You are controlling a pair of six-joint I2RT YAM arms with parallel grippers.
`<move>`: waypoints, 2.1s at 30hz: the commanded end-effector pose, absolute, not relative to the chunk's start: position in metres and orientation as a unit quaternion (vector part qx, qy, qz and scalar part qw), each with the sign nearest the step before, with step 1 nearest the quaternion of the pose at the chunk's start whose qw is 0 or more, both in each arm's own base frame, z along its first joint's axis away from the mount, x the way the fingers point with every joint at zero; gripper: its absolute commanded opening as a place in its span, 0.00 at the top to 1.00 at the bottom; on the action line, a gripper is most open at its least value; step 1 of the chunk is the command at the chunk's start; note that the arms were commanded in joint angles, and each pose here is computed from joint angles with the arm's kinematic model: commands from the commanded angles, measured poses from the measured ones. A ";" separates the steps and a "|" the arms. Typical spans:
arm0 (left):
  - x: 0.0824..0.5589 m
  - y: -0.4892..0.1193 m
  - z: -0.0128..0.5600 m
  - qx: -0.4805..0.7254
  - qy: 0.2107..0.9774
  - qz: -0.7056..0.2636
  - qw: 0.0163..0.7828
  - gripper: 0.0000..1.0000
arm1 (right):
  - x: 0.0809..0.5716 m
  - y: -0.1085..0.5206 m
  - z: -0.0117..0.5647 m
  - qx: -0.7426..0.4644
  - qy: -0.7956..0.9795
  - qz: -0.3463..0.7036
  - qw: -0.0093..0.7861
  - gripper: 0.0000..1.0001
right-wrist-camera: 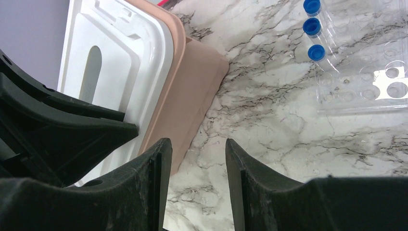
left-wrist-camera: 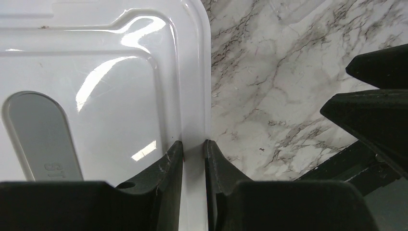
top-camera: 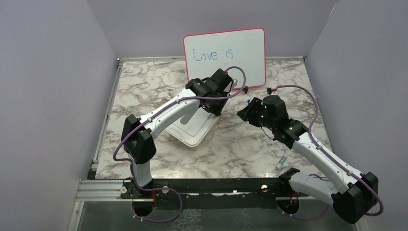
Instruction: Organize the chemistry lab equipment
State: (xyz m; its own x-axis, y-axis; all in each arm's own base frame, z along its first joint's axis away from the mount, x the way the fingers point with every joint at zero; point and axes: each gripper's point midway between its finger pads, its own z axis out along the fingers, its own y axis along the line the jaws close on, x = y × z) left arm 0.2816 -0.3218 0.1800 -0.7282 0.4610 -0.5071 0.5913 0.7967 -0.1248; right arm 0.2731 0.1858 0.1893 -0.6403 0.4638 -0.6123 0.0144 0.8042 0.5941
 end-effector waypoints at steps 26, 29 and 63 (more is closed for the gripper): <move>0.339 -0.148 0.246 0.023 0.888 -0.171 0.427 0.19 | 0.320 0.242 0.209 0.021 0.870 0.300 0.390 0.39; 0.344 -0.122 0.232 -0.008 0.896 -0.149 0.419 0.18 | 0.340 0.240 0.208 0.031 0.873 0.268 0.406 0.39; 0.341 -0.092 0.160 -0.042 0.928 -0.164 0.332 0.34 | 0.354 0.251 0.110 -0.057 0.932 0.203 0.296 0.72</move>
